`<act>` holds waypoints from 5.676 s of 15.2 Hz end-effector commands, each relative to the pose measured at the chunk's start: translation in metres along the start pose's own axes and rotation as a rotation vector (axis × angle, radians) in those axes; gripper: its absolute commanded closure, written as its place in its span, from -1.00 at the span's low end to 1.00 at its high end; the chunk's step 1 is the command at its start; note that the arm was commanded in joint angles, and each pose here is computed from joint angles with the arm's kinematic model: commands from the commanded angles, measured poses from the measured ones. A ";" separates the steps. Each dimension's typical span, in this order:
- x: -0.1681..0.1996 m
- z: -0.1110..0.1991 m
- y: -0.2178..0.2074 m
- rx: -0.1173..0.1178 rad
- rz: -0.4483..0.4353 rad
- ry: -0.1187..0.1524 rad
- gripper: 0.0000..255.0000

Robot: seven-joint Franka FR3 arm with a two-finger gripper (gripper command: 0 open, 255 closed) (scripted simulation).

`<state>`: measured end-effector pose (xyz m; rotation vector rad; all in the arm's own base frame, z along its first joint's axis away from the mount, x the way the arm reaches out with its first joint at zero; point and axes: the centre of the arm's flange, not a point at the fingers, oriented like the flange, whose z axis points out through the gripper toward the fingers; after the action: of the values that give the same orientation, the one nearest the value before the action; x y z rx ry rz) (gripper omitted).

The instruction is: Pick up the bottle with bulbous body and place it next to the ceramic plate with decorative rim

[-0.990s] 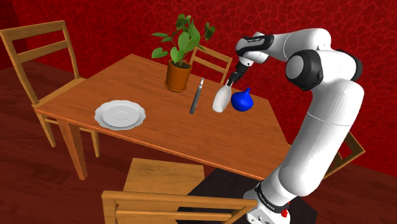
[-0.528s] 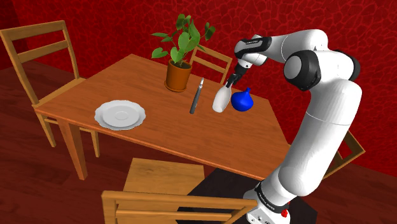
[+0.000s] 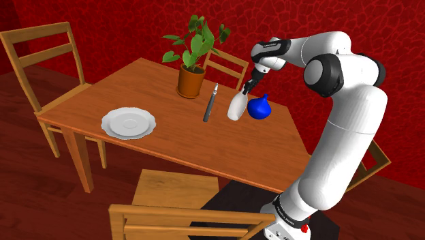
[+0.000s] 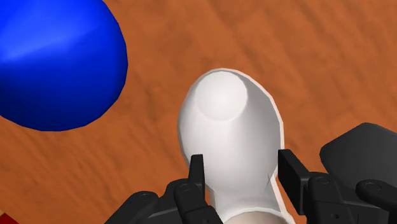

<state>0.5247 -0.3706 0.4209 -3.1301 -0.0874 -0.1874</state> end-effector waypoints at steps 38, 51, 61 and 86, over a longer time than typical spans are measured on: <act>0.035 -0.174 -0.191 0.000 0.000 0.000 1.00; 0.056 -0.244 -0.347 0.000 0.000 0.000 1.00; 0.071 -0.297 -0.466 0.000 0.000 0.000 1.00; 0.064 -0.208 -0.513 0.000 0.000 0.000 1.00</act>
<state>0.5338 0.1445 0.6415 -3.1304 -0.0875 -0.1850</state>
